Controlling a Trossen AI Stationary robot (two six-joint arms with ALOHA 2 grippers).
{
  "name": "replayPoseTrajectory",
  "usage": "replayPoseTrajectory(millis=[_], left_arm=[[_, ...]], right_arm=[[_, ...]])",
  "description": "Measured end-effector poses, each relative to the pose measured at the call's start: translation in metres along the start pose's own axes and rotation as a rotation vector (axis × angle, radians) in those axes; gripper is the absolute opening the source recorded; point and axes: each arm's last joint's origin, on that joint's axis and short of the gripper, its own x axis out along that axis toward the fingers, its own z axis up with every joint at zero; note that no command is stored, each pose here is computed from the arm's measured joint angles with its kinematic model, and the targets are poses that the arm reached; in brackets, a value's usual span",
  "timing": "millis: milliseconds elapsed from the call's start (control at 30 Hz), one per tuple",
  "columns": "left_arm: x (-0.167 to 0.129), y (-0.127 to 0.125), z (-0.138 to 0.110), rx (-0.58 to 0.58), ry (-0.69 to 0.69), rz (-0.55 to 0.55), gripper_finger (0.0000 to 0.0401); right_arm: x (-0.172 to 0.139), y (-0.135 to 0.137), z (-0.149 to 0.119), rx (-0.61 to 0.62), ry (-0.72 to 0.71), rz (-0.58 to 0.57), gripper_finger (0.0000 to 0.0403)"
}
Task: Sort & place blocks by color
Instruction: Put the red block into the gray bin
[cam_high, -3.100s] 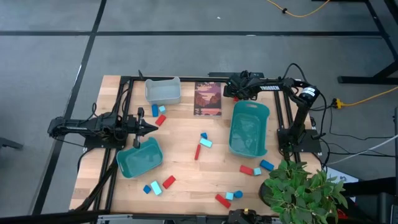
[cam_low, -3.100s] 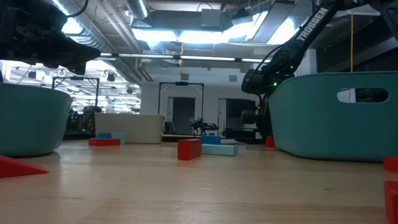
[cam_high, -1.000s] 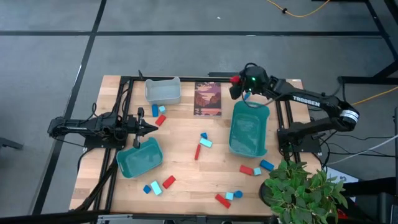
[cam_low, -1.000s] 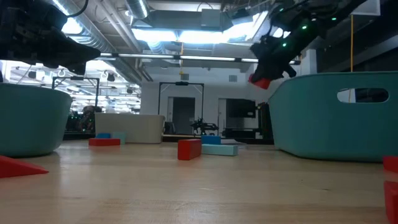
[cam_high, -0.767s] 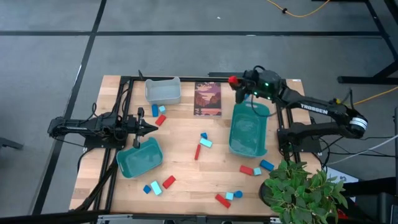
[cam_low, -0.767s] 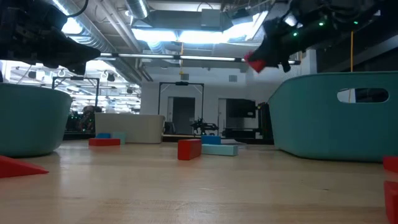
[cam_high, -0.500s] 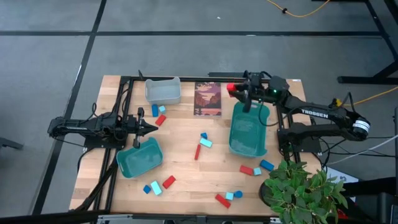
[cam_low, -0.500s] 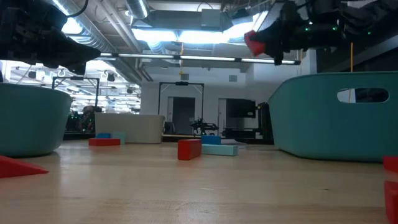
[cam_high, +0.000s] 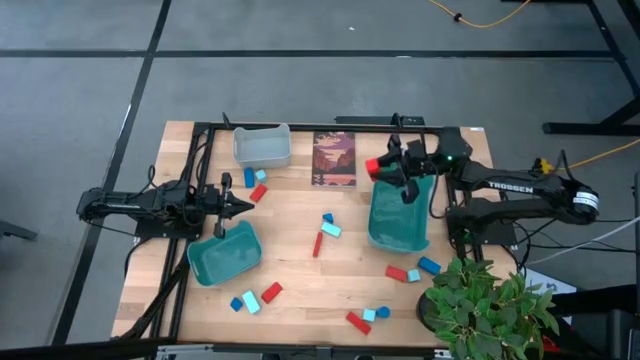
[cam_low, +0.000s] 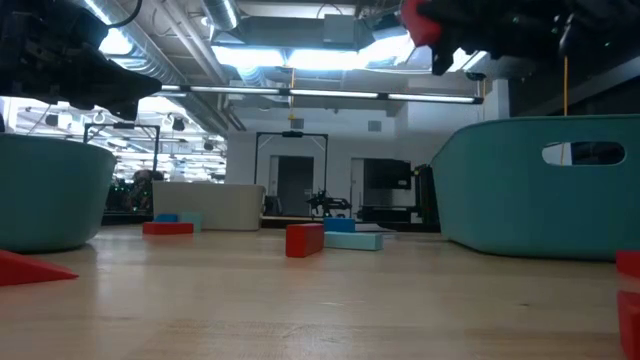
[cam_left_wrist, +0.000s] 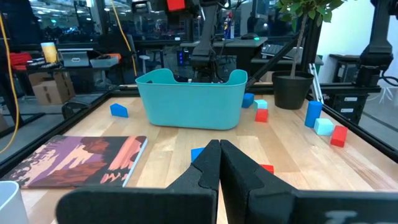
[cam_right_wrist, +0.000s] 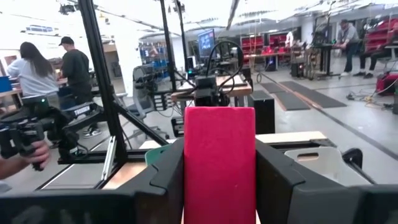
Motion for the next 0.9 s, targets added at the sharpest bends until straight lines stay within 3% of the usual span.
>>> replayPoseTrajectory(millis=[700, 900], left_arm=[[0.0, 0.0, 0.002, -0.001, -0.017, 0.006, 0.0], [-0.005, 0.001, 0.03, 0.062, -0.313, 0.017, 0.0]], right_arm=[[0.0, 0.0, -0.003, 0.017, 0.028, -0.008, 0.0138], [0.0, 0.0, -0.003, 0.005, 0.028, -0.009, 0.0138]])
